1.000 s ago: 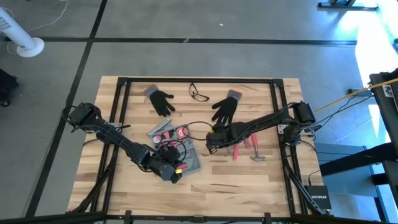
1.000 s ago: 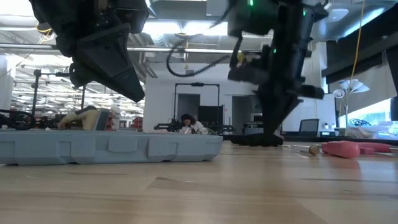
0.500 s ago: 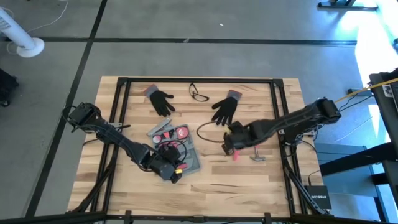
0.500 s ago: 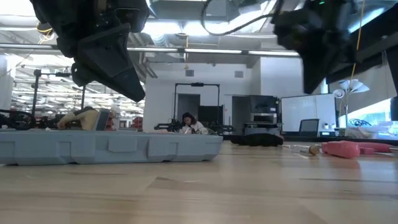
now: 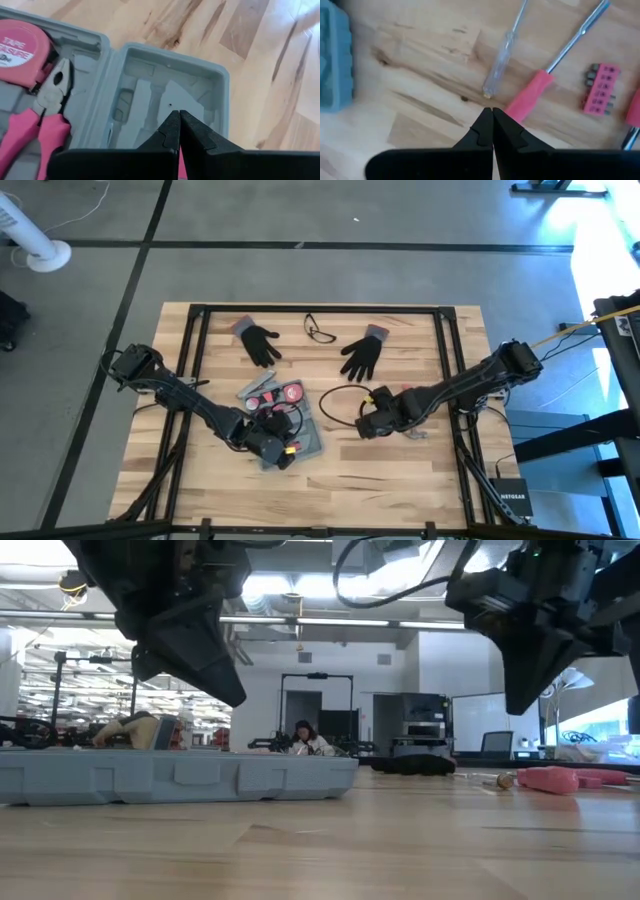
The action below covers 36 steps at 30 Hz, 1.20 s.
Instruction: Prefit tool cases
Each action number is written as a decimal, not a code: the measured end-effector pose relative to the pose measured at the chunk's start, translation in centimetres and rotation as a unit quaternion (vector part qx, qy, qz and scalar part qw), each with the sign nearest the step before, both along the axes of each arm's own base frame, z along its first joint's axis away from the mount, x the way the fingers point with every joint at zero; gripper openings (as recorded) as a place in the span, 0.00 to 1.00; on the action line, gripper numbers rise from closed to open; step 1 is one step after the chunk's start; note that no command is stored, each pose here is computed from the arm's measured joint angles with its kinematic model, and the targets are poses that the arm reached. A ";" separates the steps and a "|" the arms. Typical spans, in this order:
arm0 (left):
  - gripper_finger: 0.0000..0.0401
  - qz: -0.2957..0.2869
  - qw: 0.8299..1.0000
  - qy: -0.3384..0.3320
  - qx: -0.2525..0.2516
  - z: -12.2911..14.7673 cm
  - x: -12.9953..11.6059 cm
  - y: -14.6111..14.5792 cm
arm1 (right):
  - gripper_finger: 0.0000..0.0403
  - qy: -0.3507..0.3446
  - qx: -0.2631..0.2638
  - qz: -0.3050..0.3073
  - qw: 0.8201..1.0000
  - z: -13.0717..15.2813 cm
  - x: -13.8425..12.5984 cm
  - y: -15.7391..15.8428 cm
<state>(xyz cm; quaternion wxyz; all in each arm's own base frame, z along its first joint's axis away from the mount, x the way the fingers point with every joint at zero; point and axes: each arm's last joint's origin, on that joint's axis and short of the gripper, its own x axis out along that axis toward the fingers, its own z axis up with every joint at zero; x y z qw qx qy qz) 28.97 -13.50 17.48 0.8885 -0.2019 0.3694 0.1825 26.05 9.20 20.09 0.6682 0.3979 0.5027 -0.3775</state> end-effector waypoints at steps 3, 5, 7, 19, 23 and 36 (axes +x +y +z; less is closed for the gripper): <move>0.00 -0.002 1.000 0.001 -0.002 0.0 0.0 0.0 | 0.00 0.020 0.012 -0.001 1.000 -1.3 -0.4 0.0; 0.00 -0.001 1.000 0.001 -0.002 0.0 0.0 0.0 | 0.00 0.016 0.020 -0.013 1.000 -2.0 -0.5 0.0; 0.00 -0.001 1.000 0.001 -0.002 0.0 0.0 0.0 | 0.00 -0.001 0.024 -0.026 0.999 -1.9 -0.3 0.1; 0.00 0.001 1.000 -0.002 -0.008 0.0 -0.1 -0.2 | 0.00 0.104 -0.061 -0.056 0.991 -1.2 -2.6 -3.3; 0.00 0.000 1.000 -0.002 -0.008 0.0 -0.1 -0.2 | 0.00 0.115 -0.039 -0.039 0.992 -2.2 -2.7 -4.9; 0.00 0.005 1.000 -0.002 -0.011 0.0 -0.1 -0.2 | 0.00 0.092 -0.001 -0.012 0.996 -4.4 -2.7 -6.2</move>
